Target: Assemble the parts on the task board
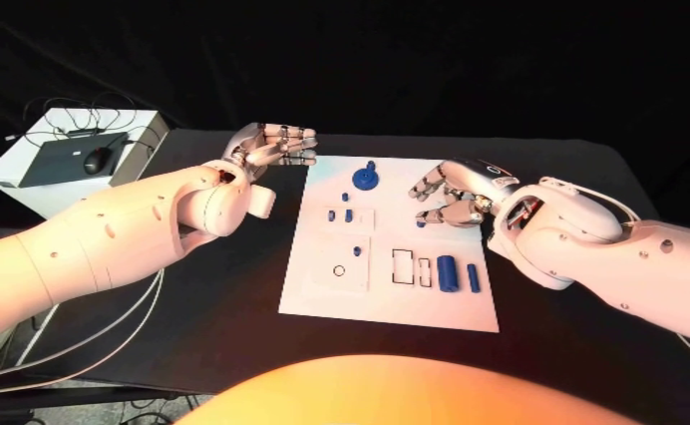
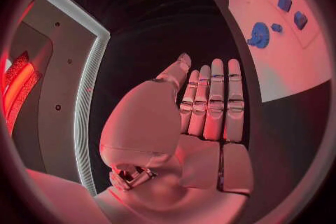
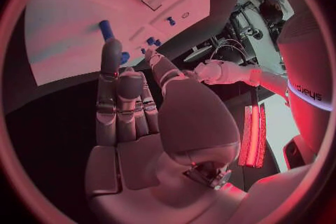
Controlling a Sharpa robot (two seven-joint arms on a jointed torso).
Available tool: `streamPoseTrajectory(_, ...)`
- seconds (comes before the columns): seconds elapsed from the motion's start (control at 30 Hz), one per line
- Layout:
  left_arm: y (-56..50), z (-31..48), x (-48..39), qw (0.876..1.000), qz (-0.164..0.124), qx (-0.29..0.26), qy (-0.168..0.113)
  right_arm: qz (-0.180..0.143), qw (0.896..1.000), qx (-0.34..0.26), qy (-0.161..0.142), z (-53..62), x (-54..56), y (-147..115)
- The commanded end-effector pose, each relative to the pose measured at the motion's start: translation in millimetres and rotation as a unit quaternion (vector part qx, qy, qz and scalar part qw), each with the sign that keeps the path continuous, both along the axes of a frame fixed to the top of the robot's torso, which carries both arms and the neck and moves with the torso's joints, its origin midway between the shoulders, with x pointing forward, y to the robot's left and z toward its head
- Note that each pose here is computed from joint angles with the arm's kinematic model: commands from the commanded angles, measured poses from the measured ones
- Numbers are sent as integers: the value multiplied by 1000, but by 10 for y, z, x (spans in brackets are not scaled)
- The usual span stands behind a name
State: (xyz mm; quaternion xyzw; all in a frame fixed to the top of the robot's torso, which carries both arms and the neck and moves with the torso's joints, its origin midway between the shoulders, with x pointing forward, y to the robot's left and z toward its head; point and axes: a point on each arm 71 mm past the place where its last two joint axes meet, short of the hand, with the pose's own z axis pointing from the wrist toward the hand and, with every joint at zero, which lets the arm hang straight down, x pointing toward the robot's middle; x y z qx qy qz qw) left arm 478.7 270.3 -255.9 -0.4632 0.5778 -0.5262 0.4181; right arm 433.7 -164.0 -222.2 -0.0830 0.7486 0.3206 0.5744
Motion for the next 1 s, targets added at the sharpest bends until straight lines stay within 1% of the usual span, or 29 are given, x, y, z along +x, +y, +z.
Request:
streamPoseTrajectory(0.03,-28,6,3,1000,-9,-7,-4,10,1000,-17,18,-30,55,-72)
streamPoseTrajectory(0.23,-34,3,5,1000,-9,-7,-4,10,998,-65,0,-76,162,-118)
streamPoseTrajectory(0.4,-27,4,5,1000,-8,-7,-5,9,996,-91,-10,-138,220,-91)
streamPoseTrajectory(0.73,-18,8,2,1000,-7,-6,-5,15,994,-112,-11,-262,274,8)
streamPoseTrajectory(1.0,-2,9,0,1000,-4,-4,-4,25,992,-124,6,-372,242,72)
